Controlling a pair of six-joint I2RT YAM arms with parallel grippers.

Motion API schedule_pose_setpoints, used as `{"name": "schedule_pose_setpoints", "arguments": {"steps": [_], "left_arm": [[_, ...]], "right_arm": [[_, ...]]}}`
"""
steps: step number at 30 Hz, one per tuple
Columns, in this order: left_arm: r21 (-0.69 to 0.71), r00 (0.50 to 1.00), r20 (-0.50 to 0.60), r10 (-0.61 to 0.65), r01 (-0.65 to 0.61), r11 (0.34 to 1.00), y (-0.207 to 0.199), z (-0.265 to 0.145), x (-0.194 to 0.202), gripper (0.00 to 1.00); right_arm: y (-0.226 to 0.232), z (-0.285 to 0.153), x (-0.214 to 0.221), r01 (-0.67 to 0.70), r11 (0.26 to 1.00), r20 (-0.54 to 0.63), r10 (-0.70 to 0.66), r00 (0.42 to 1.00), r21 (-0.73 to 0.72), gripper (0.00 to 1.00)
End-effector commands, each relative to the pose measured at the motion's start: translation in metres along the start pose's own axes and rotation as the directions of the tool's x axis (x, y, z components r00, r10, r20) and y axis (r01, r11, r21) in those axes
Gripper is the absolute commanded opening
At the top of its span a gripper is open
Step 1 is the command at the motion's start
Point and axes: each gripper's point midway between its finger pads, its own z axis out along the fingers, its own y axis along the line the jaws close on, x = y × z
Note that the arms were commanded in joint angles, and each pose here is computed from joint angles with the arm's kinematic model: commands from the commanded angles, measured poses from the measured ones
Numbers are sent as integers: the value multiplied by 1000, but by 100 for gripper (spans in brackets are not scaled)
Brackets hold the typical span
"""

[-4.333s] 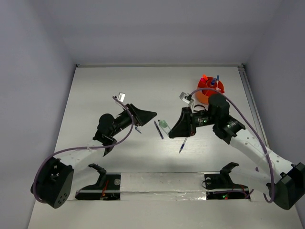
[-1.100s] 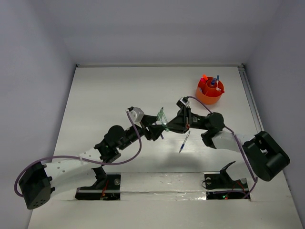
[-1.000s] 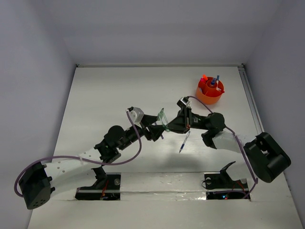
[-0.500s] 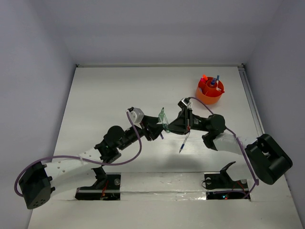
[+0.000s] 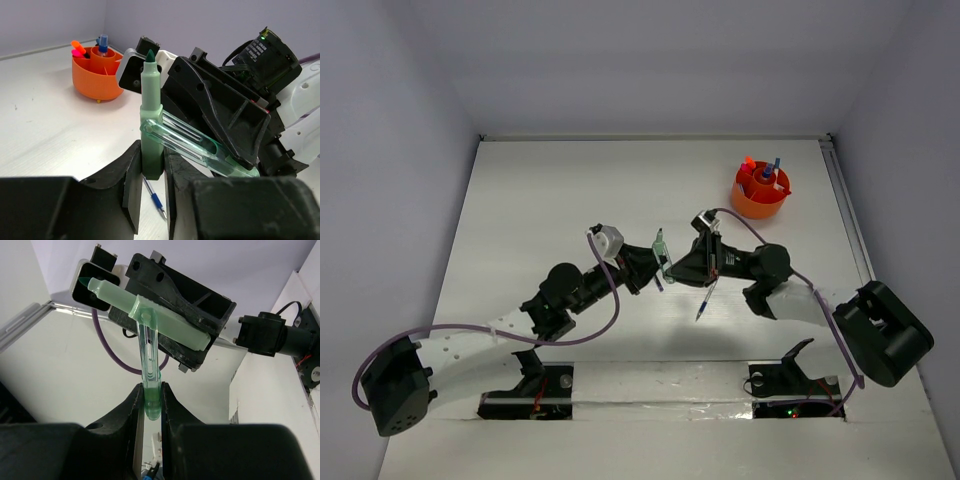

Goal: Sort the stationery into containers
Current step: Close the pen cap on the pen.

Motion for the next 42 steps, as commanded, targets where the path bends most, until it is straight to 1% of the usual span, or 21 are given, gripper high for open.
{"name": "schedule_pose_setpoints", "arguments": {"steps": [1, 6, 12, 15, 17, 19, 21, 22, 24, 27, 28, 30, 31, 33, 34, 36, 38, 39, 41, 42], "left_arm": [[95, 970, 244, -10, -14, 995, -30, 6, -79, 0], [84, 975, 221, -13, -5, 996, -26, 1, -71, 0], [74, 995, 94, -25, 18, 997, -19, -7, -28, 0], [65, 999, 27, -34, 32, 997, -15, -14, -7, 0], [65, 999, 17, -34, 33, 997, -14, -19, -3, 0], [58, 999, -3, -35, 35, 998, -12, -24, 4, 0], [57, 999, -5, -33, 33, 998, -12, -28, 5, 0], [51, 999, -22, -34, 35, 998, -10, -31, 11, 0], [59, 999, -38, -37, 39, 997, -13, -35, 15, 0], [75, 998, -47, -40, 43, 996, -15, -39, 18, 0], [78, 998, -58, -40, 44, 996, -16, -39, 21, 0], [80, 996, -79, -33, 39, 996, -16, -38, 25, 0], [83, 995, -89, -34, 42, 996, -16, -39, 27, 0], [99, 996, -84, -38, 46, 994, -20, -39, 25, 0], [107, 997, -71, -42, 49, 993, -22, -39, 20, 0], [122, 997, -65, -41, 49, 991, -25, -40, 17, 0], [131, 997, -65, -39, 47, 990, -27, -40, 15, 0], [135, 997, -69, -39, 48, 990, -28, -39, 15, 0], [145, 996, -74, -43, 53, 988, -31, -39, 14, 0], [159, 996, -75, -46, 58, 986, -34, -40, 13, 0]], "right_arm": [[-3, -3, 20, 38, 999, -68, -39, 997, -18, 0], [1, -2, 20, 38, 999, -71, -40, 997, -25, 0], [17, 7, 15, 59, 997, -89, -63, 994, -48, 1], [25, 13, 11, 74, 996, -99, -79, 992, -55, 8], [28, 17, 8, 73, 996, -103, -78, 992, -51, 12], [35, 23, 3, 94, 994, -112, -99, 989, -54, 19], [42, 26, 1, 112, 992, -121, -119, 986, -60, 22], [48, 31, -2, 126, 990, -122, -134, 984, -64, 29], [54, 34, -3, 170, 983, -128, -177, 976, -65, 36], [64, 39, -10, 196, 980, -127, -199, 972, -39, 43], [63, 41, -13, 202, 979, -127, -203, 971, -20, 49], [78, 44, -16, 245, 969, -125, -247, 961, -29, 55], [75, 45, -18, 253, 967, -128, -251, 959, -3, 57], [81, 48, -20, 315, 949, -129, -312, 941, 3, 58], [73, 46, -26, 289, 956, -122, -281, 952, 51, 58], [75, 46, -30, 312, 947, -118, -303, 946, 72, 59], [71, 42, -33, 335, 935, -119, -323, 939, 111, 64], [79, 42, -38, 360, 926, -105, -349, 931, 116, 65], [77, 38, -41, 394, 903, -110, -380, 918, 169, 70], [86, 38, -48, 468, 865, -99, -458, 884, 180, 72]]}}
